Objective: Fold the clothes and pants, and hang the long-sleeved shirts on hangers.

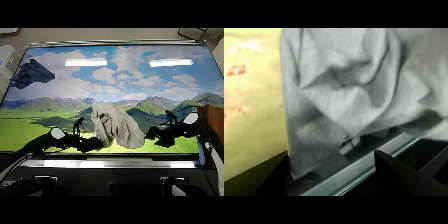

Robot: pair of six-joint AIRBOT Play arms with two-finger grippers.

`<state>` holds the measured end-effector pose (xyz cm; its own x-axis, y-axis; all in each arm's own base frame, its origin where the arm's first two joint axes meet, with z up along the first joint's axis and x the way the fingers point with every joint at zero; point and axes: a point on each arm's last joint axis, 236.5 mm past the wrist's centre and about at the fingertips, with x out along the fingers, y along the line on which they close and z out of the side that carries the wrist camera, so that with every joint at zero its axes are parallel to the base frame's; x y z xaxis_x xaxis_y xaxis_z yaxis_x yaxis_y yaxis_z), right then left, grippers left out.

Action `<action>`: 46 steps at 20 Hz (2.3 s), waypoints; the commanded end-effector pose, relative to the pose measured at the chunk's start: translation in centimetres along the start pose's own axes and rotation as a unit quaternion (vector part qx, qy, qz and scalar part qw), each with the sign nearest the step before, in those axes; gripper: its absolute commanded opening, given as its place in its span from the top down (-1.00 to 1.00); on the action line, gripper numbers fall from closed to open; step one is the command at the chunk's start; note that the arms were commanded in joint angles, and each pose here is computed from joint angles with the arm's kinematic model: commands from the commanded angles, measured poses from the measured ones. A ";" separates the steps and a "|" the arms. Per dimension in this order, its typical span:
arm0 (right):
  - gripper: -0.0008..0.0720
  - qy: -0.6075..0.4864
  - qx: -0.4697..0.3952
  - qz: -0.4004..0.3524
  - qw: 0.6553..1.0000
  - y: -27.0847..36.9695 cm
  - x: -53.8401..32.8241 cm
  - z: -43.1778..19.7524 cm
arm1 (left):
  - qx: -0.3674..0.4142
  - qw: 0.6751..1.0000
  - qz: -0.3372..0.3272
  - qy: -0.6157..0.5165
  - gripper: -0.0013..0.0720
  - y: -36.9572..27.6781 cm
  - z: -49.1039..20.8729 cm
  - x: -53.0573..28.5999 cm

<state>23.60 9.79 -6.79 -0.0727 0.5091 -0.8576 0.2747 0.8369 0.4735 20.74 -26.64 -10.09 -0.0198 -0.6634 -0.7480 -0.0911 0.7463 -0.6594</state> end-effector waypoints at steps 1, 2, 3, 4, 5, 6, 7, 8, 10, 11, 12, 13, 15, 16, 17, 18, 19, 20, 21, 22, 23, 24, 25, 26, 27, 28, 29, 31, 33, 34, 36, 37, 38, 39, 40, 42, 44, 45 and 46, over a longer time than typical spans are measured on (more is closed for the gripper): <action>-0.95 -0.019 0.006 0.006 1.000 0.2 0.1 0.8 | -0.014 0.998 0.013 -0.052 -0.23 0.2 1.9 0.8; -0.95 -0.024 0.010 0.009 1.000 0.3 0.2 1.1 | -0.011 0.998 0.013 -0.052 0.28 0.1 1.8 0.9; -0.95 -0.027 0.015 0.018 0.999 0.6 0.4 1.3 | -0.007 0.999 0.013 -0.049 0.67 -0.1 1.6 1.1; -0.95 -0.025 0.024 0.030 0.999 1.0 0.7 1.3 | -0.006 0.999 0.013 -0.047 0.82 -0.2 1.4 1.1; -0.95 -0.018 0.036 0.044 0.998 1.4 1.1 1.1 | -0.005 0.999 0.011 -0.044 0.88 -0.3 1.3 1.0; -0.94 -0.007 0.042 0.050 0.998 1.6 1.8 0.7 | -0.002 0.999 0.010 -0.046 0.88 -0.4 1.3 0.9; -0.89 0.002 0.037 0.045 0.998 1.7 2.6 0.3 | 0.001 0.999 0.008 -0.050 0.89 -0.6 1.4 0.7; -0.83 0.010 0.025 0.038 0.999 2.1 3.7 -0.1 | 0.005 0.999 0.005 -0.053 0.89 -0.9 1.4 0.4; 0.06 0.008 -0.007 0.028 1.000 3.5 5.3 -0.4 | 0.016 0.998 -0.003 -0.062 0.89 -1.7 1.6 -0.3; 0.86 -0.001 -0.020 0.029 0.999 4.3 5.5 -0.2 | 0.028 0.997 -0.006 -0.072 0.89 -2.1 1.8 -1.0; 0.85 -0.008 -0.036 0.033 0.999 5.0 4.9 0.2 | 0.044 0.995 -0.007 -0.086 0.89 -2.5 2.3 -2.0; 0.85 -0.023 -0.063 0.033 0.997 5.7 3.7 0.9 | 0.067 0.992 -0.006 -0.106 0.89 -2.9 3.1 -3.6; 0.85 -0.092 -0.123 0.009 0.988 7.3 -1.6 3.9 | 0.104 0.981 0.000 -0.166 0.89 -3.9 5.8 -8.9; 0.85 -0.160 -0.148 -0.004 0.976 8.4 -6.3 6.2 | 0.118 0.969 0.006 -0.217 0.89 -4.7 7.8 -13.3; 0.85 -0.241 -0.163 -0.014 0.957 9.7 -12.0 8.2 | 0.137 0.953 0.013 -0.271 0.89 -5.8 9.5 -18.0; 0.85 -0.340 -0.174 -0.025 0.924 11.2 -19.2 9.8 | 0.160 0.924 0.020 -0.346 0.89 -7.4 11.0 -24.6; 0.85 -0.441 -0.191 -0.032 0.876 12.9 -27.1 9.9 | 0.180 0.885 0.026 -0.429 0.89 -9.5 11.5 -32.0; 0.85 -0.526 -0.203 -0.033 0.825 14.6 -34.1 8.8 | 0.195 0.835 0.025 -0.513 0.89 -12.1 10.6 -39.5; 0.85 -0.590 -0.214 -0.031 0.778 16.0 -39.8 6.5 | 0.207 0.785 0.025 -0.583 0.89 -14.4 8.9 -45.7; 0.85 -0.639 -0.225 -0.032 0.735 17.2 -44.3 3.5 | 0.222 0.733 0.029 -0.642 0.89 -16.6 6.2 -51.2; 0.85 -0.669 -0.235 -0.036 0.704 18.0 -47.0 0.7 | 0.233 0.693 0.035 -0.682 0.89 -18.3 3.5 -54.8; 0.85 -0.687 -0.241 -0.033 0.684 18.5 -48.5 -1.6 | 0.242 0.658 0.042 -0.712 0.89 -19.6 1.0 -57.3; 0.85 -0.701 -0.244 -0.027 0.669 18.7 -49.4 -3.7 | 0.248 0.635 0.046 -0.730 0.89 -20.5 -0.9 -58.7; 0.85 -0.712 -0.246 -0.034 0.657 18.6 -50.0 -5.1 | 0.252 0.618 0.051 -0.742 0.89 -21.0 -2.3 -59.5; 0.85 -0.722 -0.245 -0.046 0.645 18.1 -50.7 -6.1 | 0.253 0.607 0.055 -0.751 0.89 -21.2 -3.1 -60.0; 0.85 -0.732 -0.240 -0.061 0.635 17.5 -51.4 -6.9 | 0.252 0.598 0.057 -0.759 0.89 -21.4 -3.7 -60.4; 0.85 -0.740 -0.232 -0.069 0.628 17.0 -51.9 -7.6 | 0.246 0.592 0.050 -0.766 0.89 -21.5 -4.1 -60.7; 0.85 -0.745 -0.225 -0.082 0.623 16.3 -52.3 -8.2 | 0.240 0.573 0.034 -0.783 0.89 -21.9 -4.4 -62.0; 0.85 -0.718 -0.218 -0.096 0.653 15.3 -50.6 -7.5 | 0.235 0.553 0.032 -0.799 0.89 -21.9 -3.8 -63.4; 0.85 -0.687 -0.212 -0.108 0.686 14.3 -48.7 -6.7 | 0.228 0.558 0.033 -0.797 0.89 -21.4 -2.5 -63.6; 0.85 -0.564 -0.183 -0.145 0.792 10.8 -41.8 -3.9 | 0.208 0.608 0.053 -0.764 0.89 -18.9 2.4 -62.0; 0.85 -0.493 -0.166 -0.163 0.838 8.8 -38.2 -2.6 | 0.194 0.645 0.067 -0.736 0.89 -16.9 5.6 -60.4; 0.85 -0.427 -0.148 -0.176 0.874 6.9 -34.6 -1.0 | 0.168 0.692 0.070 -0.699 0.89 -14.1 9.4 -57.9; 0.85 -0.372 -0.128 -0.184 0.901 5.1 -31.0 1.1 | 0.143 0.733 0.065 -0.662 0.89 -11.6 13.1 -55.0; 0.84 -0.336 -0.106 -0.186 0.917 3.5 -27.7 3.7 | 0.125 0.774 0.069 -0.617 0.89 -8.9 16.9 -51.1; 0.84 -0.310 -0.052 -0.164 0.935 1.3 -21.8 8.7 | 0.122 0.839 0.091 -0.523 0.89 -4.4 22.8 -42.7; 0.84 -0.288 -0.004 -0.131 0.949 0.1 -16.6 12.5 | 0.104 0.882 0.093 -0.450 0.88 -1.3 26.4 -35.7; 0.84 -0.271 0.022 -0.111 0.956 0.0 -14.5 13.7 | 0.097 0.897 0.091 -0.422 0.87 -0.5 27.4 -32.7; 0.84 -0.258 0.039 -0.088 0.961 0.3 -12.8 14.6 | 0.093 0.908 0.091 -0.399 0.80 0.1 27.8 -30.5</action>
<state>36.30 -1.43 8.24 0.4277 0.0705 -0.9011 0.2609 0.9449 0.1978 46.88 -1.39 19.68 0.8480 -0.2476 -0.4686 0.0147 0.8948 -0.4461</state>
